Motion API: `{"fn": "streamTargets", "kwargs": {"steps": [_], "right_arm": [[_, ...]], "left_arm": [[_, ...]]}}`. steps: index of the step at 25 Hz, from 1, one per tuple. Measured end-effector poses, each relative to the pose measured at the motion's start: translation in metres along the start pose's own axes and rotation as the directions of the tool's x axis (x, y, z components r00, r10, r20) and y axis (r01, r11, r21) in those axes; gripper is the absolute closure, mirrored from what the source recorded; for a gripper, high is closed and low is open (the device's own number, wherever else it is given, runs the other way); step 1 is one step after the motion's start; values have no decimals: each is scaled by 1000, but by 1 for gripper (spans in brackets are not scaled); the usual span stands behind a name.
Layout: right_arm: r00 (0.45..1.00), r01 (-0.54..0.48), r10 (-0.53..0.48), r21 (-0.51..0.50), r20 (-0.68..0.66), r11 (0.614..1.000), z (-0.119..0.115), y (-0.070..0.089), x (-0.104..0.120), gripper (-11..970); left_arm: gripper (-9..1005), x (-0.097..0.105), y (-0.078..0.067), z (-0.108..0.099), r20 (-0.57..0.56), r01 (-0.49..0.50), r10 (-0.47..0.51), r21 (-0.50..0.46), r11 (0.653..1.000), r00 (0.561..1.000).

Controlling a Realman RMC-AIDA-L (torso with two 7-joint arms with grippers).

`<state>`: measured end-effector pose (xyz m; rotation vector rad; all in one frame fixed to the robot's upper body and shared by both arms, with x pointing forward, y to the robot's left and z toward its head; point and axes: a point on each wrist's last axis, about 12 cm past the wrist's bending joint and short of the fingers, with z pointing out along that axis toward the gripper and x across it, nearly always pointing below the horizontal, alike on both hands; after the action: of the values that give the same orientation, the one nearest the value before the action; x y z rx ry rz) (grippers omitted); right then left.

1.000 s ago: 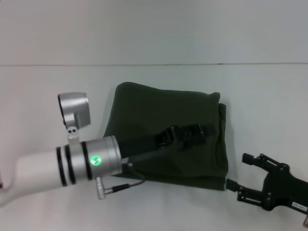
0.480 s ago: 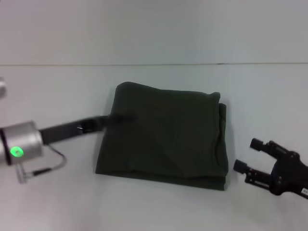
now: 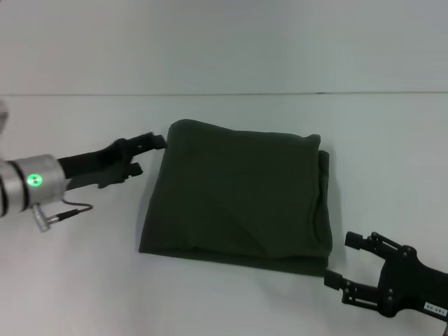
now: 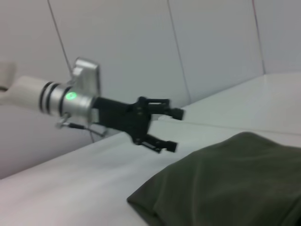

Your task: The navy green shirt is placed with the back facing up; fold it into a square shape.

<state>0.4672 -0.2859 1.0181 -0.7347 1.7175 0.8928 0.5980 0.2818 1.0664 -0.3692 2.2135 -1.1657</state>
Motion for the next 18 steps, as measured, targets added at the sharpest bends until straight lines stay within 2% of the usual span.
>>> {"fn": "streamTargets", "kwargs": {"steps": [6,18], "right_arm": [[1000,2,-2,-23,-22,1000,-1,3,3,31],[1000,0,-1,-40,-25,999,0,5,4,31]], "left_arm": [[31,4,-15,25,-24,-71,70,-21,997,997],[32,10,-23,42,-16,-109,108,-57,992,994]]}}
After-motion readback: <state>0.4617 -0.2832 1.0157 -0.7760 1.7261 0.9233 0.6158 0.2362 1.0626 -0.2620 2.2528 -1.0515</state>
